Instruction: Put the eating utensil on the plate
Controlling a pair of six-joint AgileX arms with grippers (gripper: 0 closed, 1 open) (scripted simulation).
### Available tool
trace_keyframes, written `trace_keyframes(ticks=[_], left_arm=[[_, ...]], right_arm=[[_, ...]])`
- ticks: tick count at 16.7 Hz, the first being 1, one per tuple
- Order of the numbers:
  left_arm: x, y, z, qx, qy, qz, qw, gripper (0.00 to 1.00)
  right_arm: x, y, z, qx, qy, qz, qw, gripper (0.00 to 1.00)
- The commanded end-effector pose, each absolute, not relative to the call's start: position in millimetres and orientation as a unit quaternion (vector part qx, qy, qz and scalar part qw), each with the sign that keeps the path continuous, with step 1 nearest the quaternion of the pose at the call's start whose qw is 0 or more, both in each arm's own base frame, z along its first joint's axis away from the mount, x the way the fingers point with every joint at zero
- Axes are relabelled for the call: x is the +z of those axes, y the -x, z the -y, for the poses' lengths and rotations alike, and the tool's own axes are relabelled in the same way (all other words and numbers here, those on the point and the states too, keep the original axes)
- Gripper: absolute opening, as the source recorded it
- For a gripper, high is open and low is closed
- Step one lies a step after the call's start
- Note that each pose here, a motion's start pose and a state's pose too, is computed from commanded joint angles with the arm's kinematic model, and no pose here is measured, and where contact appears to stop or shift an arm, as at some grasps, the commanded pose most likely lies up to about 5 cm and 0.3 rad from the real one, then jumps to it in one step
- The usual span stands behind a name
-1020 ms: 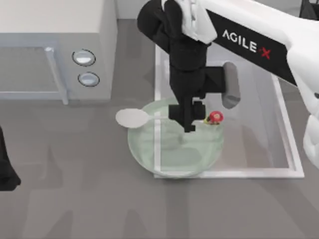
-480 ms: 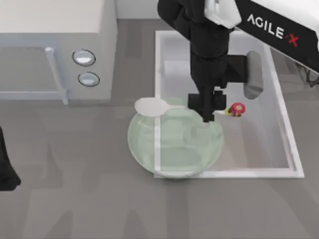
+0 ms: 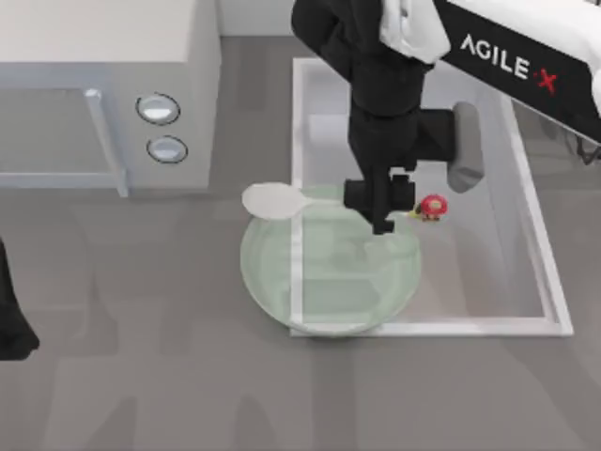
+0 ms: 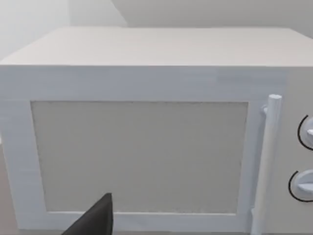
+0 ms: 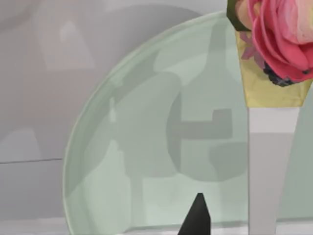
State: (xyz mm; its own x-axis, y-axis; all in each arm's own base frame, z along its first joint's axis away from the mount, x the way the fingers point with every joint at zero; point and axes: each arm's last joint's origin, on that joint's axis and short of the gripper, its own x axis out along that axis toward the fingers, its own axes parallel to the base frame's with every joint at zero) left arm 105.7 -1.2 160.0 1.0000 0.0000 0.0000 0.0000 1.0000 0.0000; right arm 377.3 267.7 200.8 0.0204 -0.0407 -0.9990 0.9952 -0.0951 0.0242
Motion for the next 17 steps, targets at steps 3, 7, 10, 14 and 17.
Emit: trace_keyframes(ticks=[3,7,10,14,17], left_arm=[[160,-106,1,0.0,0.0,0.0,1.0,1.0],[160,-106,1,0.0,0.0,0.0,1.0,1.0],[160,-106,1,0.0,0.0,0.0,1.0,1.0],[160,-106,1,0.0,0.0,0.0,1.0,1.0],[160,-106,1,0.0,0.0,0.0,1.0,1.0]], right_arm=[[186,-377,-281,-0.513,-0.519,-0.471,0.495,0.0],[158,-376,-296,-0.506,-0.511,-0.483,0.499,0.0],[135,-373,-300,-0.516,-0.496,-0.489,0.499,0.0],[135,-373,-300,-0.516,-0.496,-0.489,0.499,0.0],[135,-373,-300,-0.516,-0.496,-0.489,0.499,0.15]])
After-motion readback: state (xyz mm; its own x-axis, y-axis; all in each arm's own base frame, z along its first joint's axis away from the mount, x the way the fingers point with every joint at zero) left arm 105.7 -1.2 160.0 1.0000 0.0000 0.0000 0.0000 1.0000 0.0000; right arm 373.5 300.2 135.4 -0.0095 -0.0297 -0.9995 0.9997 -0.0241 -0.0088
